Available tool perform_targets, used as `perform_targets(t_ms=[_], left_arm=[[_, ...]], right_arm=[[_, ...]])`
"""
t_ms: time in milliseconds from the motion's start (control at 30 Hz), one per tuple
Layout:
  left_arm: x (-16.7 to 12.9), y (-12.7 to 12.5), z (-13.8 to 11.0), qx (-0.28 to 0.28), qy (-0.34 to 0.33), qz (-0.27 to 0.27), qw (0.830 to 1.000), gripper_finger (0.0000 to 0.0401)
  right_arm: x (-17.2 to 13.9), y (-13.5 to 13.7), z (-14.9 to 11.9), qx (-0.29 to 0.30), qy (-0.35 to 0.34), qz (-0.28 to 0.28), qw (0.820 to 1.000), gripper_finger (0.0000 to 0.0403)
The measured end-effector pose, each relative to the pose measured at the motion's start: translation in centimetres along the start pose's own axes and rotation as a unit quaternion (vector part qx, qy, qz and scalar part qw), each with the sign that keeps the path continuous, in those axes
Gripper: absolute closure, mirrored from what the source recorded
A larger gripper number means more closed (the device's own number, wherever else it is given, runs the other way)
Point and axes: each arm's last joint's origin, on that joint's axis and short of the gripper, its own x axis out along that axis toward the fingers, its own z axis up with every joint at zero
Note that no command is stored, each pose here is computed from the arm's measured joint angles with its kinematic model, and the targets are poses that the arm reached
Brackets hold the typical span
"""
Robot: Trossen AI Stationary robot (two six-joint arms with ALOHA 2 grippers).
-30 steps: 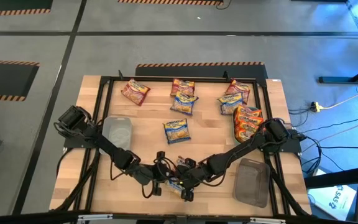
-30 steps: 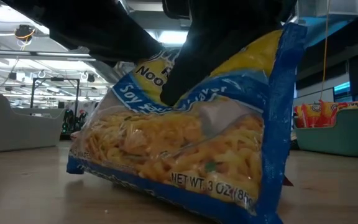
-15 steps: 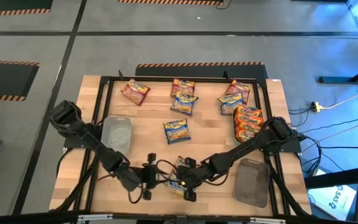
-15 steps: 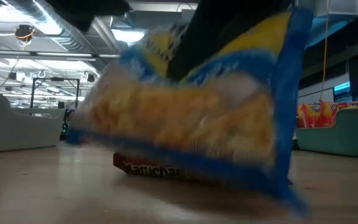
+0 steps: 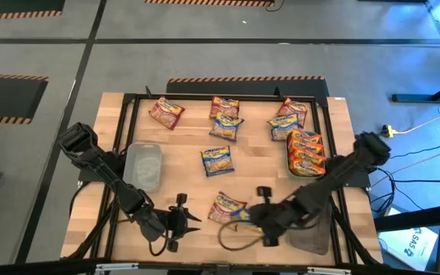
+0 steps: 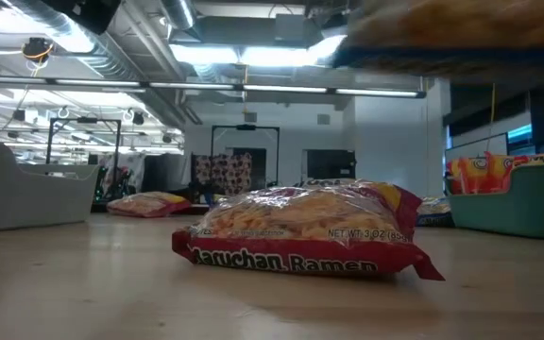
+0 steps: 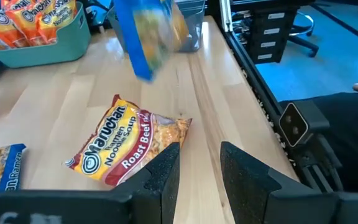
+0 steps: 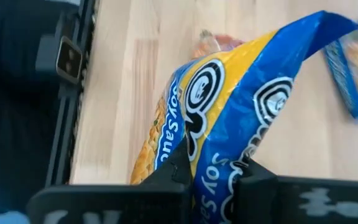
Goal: Sort Maruchan noodles
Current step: Put the blue noodle pack into the black bin
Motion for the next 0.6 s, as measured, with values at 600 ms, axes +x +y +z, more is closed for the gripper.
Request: perform_targets(t_ms=[600], left_arm=[[0.1,0.1,0.0,-0.002,0.001,0.004,1.0,0.0291]], right_arm=[[-8.0,-0.2,-8.6,0.076,0.223,-0.121,0.964,0.0384]])
